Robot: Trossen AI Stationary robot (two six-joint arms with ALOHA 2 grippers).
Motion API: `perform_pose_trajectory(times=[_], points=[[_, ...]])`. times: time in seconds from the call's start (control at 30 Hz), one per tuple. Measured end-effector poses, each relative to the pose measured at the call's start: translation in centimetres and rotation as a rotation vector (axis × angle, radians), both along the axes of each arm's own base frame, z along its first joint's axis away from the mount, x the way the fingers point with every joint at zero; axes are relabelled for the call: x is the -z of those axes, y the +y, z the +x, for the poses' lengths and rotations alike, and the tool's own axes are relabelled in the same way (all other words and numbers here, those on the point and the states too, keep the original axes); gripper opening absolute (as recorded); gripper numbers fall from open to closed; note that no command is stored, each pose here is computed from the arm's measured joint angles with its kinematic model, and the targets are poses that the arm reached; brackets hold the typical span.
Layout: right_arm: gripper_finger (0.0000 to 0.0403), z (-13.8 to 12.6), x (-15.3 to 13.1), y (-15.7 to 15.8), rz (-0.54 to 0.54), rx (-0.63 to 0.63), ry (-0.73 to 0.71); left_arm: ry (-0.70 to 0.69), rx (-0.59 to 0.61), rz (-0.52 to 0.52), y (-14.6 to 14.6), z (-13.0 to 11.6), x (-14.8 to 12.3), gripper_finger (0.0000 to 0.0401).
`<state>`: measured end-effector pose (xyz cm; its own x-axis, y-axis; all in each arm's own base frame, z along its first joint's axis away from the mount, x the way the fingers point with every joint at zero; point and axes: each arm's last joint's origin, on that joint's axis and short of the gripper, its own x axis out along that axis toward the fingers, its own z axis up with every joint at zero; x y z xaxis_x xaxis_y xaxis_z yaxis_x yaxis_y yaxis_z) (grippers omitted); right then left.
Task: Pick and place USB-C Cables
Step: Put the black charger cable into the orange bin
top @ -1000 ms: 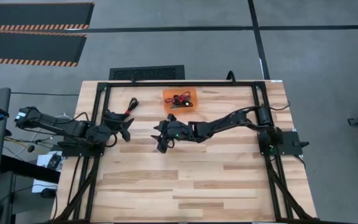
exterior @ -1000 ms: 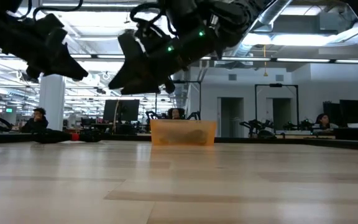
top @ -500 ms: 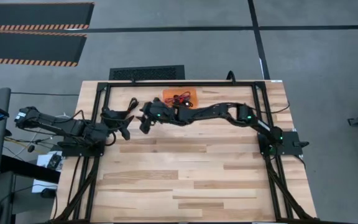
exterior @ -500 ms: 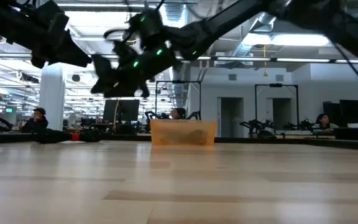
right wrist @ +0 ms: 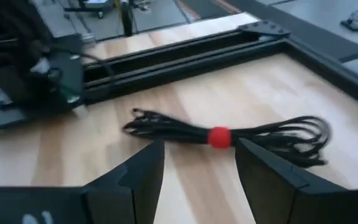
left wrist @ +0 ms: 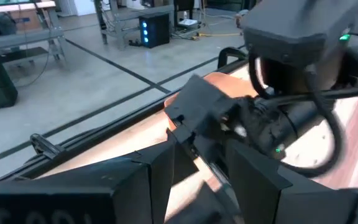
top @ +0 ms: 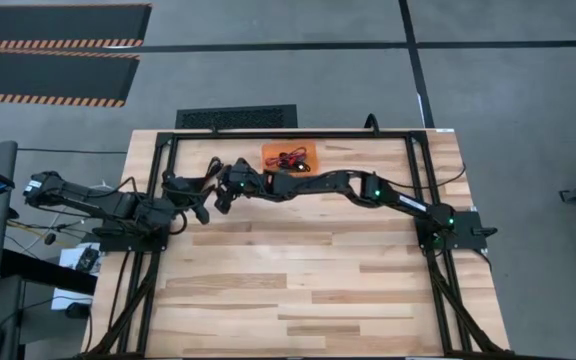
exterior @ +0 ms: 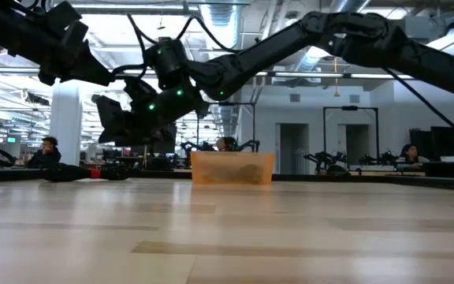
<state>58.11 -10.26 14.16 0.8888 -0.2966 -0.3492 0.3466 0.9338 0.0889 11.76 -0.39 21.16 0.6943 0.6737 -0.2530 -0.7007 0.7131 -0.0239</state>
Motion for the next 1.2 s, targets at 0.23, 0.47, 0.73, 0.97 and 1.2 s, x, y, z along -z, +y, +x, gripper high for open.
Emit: perform_pose_trajectory(times=[0.23,0.47,0.73,0.97,1.2], points=[[0.022,-0.3,0.3,-1.6,0.006,0.026,0.021,-0.004,-0.022,0.01,0.1,0.0,0.0,0.0137],[0.022,-0.6,0.6,-2.2,0.017,0.03,0.056,0.003,-0.049,0.023,0.1,-0.1,0.0,0.0137],[0.022,-1.9,-4.9,-0.7,-0.024,0.112,0.107,-0.026,-0.01,-0.057,0.4,0.1,0.3,0.0137],[0.022,-6.2,-11.8,2.8,-0.134,0.069,0.084,-0.008,0.044,-0.078,0.0,0.1,0.5,0.0137],[0.022,-13.1,-11.1,7.0,-0.089,0.017,-0.035,0.027,-0.004,-0.177,0.0,-0.7,1.7,0.0137]])
